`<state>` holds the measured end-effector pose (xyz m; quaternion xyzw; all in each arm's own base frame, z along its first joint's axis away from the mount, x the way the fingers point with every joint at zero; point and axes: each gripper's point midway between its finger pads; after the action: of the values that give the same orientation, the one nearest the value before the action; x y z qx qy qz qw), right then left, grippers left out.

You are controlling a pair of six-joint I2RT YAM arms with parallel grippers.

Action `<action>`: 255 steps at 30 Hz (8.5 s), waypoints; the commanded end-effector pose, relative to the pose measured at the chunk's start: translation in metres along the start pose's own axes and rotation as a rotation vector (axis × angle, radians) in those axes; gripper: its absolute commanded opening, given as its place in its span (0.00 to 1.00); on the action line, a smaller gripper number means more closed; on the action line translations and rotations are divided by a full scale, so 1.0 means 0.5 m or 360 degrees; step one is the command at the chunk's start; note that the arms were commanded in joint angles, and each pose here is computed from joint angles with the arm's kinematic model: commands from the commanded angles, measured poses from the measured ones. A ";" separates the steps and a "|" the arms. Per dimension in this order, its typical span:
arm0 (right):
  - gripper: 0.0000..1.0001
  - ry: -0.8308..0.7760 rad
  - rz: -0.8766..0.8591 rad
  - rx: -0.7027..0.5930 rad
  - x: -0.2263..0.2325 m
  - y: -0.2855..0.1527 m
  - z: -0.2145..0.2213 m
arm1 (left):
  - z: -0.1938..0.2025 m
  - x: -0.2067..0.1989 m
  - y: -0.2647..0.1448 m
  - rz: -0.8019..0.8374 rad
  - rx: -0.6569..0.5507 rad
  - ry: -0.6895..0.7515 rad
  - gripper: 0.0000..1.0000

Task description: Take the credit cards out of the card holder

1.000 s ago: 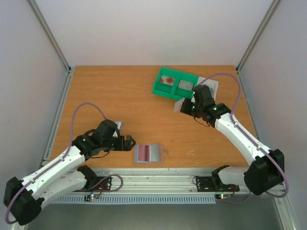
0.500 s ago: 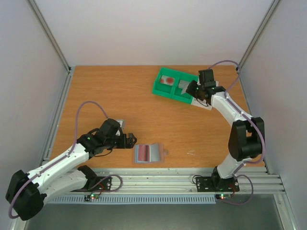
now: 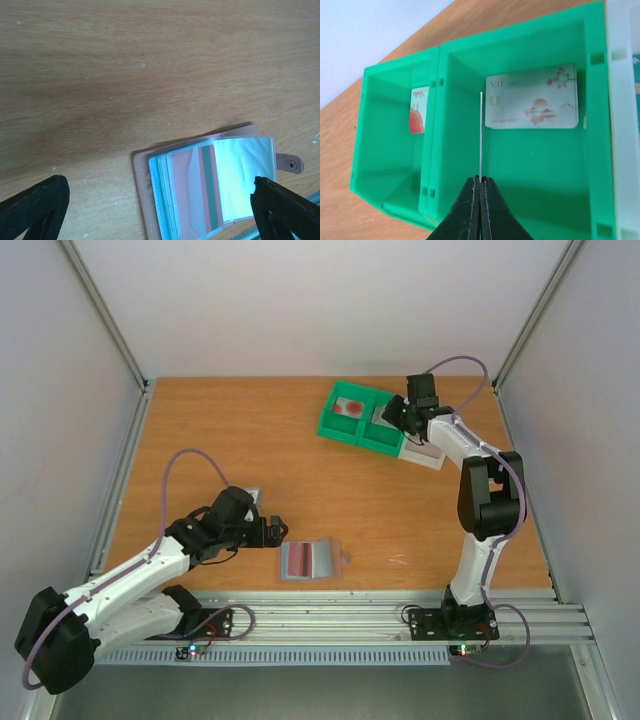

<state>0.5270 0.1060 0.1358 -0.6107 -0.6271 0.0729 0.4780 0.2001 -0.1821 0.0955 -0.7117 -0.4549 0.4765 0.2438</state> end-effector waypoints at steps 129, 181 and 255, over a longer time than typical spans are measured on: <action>0.22 -0.0533 -0.0262 0.1020 0.151 -0.263 0.797 | 0.066 -0.037 -0.006 0.0404 0.0140 -0.0308 0.93; 0.06 -0.0515 -0.0180 0.1094 0.072 -0.219 0.853 | 0.068 -0.067 0.038 0.0530 0.0249 -0.0494 0.38; 0.14 -0.0484 -0.0260 0.0985 0.081 -0.256 0.815 | 0.086 -0.070 0.098 0.0551 0.0373 -0.0473 0.26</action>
<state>0.1663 0.3211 0.0243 -0.3462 -0.6879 0.3066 0.5594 0.1725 -0.2345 0.0493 -0.6513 -0.3088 0.6697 0.1787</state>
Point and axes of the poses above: each gripper's point midway between its finger pads, its own y axis out along the fingers, its own x axis along the line the jaws close on, z = x × y, and after that the axes turned 1 degree about -y, right-handed
